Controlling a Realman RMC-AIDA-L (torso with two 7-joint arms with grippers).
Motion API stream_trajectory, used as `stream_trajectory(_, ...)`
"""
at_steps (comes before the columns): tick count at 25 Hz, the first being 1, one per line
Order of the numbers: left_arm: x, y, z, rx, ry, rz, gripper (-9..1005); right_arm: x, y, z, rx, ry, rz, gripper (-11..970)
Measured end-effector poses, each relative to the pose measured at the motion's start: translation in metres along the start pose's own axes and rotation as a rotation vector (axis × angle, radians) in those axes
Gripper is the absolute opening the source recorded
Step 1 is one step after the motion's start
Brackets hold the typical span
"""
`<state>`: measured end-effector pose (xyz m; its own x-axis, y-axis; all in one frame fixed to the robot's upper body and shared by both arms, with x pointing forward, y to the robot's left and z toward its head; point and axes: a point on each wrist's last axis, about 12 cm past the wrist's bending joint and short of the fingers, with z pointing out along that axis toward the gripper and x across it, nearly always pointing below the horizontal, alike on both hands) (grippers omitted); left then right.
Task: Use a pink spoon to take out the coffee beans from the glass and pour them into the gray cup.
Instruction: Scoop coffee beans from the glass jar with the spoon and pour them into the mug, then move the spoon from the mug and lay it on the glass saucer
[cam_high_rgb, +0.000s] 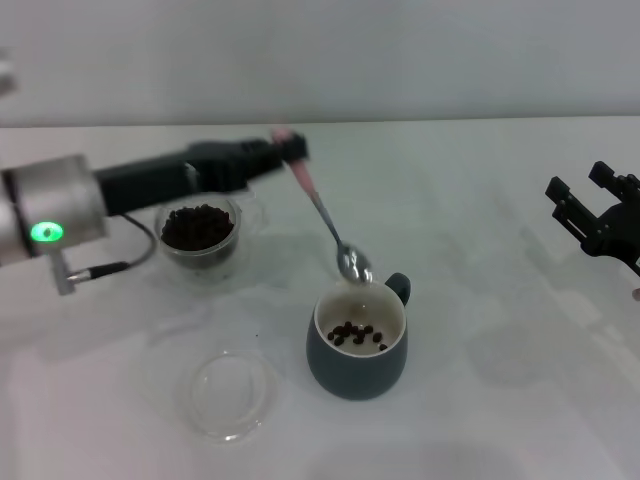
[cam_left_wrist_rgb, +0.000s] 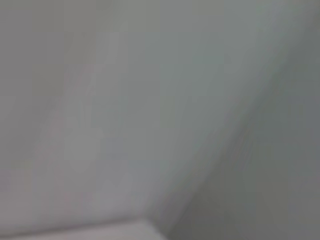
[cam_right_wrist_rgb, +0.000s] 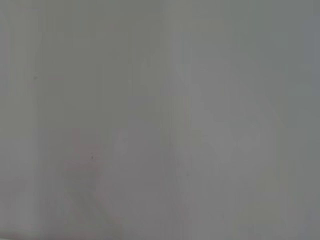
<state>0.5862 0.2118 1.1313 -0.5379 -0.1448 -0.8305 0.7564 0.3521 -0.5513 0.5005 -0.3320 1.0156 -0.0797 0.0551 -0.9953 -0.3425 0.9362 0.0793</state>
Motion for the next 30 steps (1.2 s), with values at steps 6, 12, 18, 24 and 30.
stream_trajectory(6,0.026,0.006,-0.06,-0.057,-0.208,-0.164,127,-0.002,-0.001,0.003,-0.001,-0.001,-0.009,668)
stream_trajectory(12,0.09,0.009,-0.122,-0.195,-0.312,-0.395,126,-0.005,-0.004,0.006,0.016,-0.015,-0.012,669)
stream_trajectory(18,0.132,0.0,-0.154,-0.305,-0.339,-0.484,126,-0.01,-0.007,0.009,0.017,-0.028,-0.028,668)
stream_trajectory(24,0.147,0.004,-0.15,-0.362,-0.288,-0.503,127,-0.014,-0.008,0.014,0.011,-0.04,-0.041,668)
stream_trajectory(30,0.152,0.014,-0.127,-0.398,-0.206,-0.51,127,-0.015,-0.007,0.015,0.009,-0.044,-0.042,668)
